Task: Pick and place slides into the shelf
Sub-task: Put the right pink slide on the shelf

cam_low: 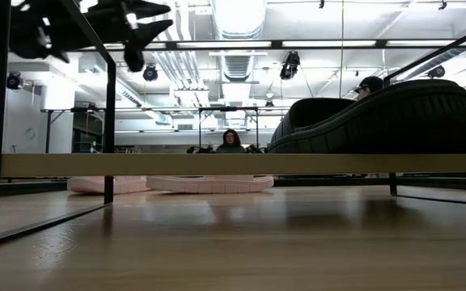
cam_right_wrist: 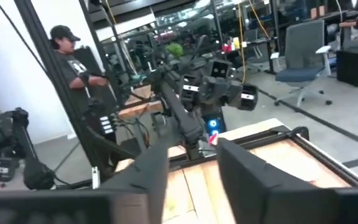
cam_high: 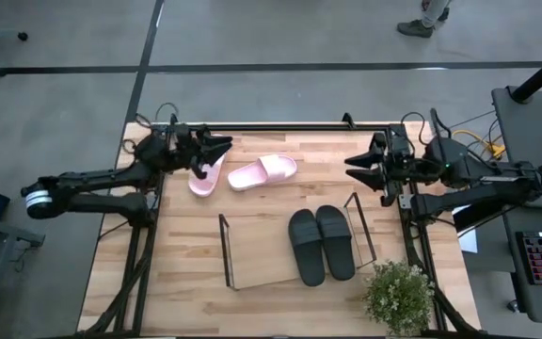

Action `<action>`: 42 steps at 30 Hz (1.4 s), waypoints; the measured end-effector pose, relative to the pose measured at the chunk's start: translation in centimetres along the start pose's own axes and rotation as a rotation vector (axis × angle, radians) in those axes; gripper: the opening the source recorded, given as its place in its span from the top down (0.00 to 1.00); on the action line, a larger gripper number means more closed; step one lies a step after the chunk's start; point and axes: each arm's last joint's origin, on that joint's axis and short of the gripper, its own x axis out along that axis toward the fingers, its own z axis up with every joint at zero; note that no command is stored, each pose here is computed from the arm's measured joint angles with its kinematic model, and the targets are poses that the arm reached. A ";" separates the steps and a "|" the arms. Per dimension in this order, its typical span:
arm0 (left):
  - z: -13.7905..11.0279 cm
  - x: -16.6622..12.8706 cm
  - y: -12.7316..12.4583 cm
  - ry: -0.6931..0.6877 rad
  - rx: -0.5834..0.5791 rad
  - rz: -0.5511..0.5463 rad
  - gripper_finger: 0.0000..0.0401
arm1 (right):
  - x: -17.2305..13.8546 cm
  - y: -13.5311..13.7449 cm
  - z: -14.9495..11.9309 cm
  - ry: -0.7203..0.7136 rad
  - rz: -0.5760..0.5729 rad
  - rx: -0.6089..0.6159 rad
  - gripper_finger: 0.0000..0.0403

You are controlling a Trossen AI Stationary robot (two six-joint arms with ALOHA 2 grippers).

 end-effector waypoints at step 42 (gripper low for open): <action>-1.2 8.0 5.2 0.562 -0.745 0.710 0.57 | 0.3 -0.4 -0.4 -0.007 -0.101 -0.003 0.38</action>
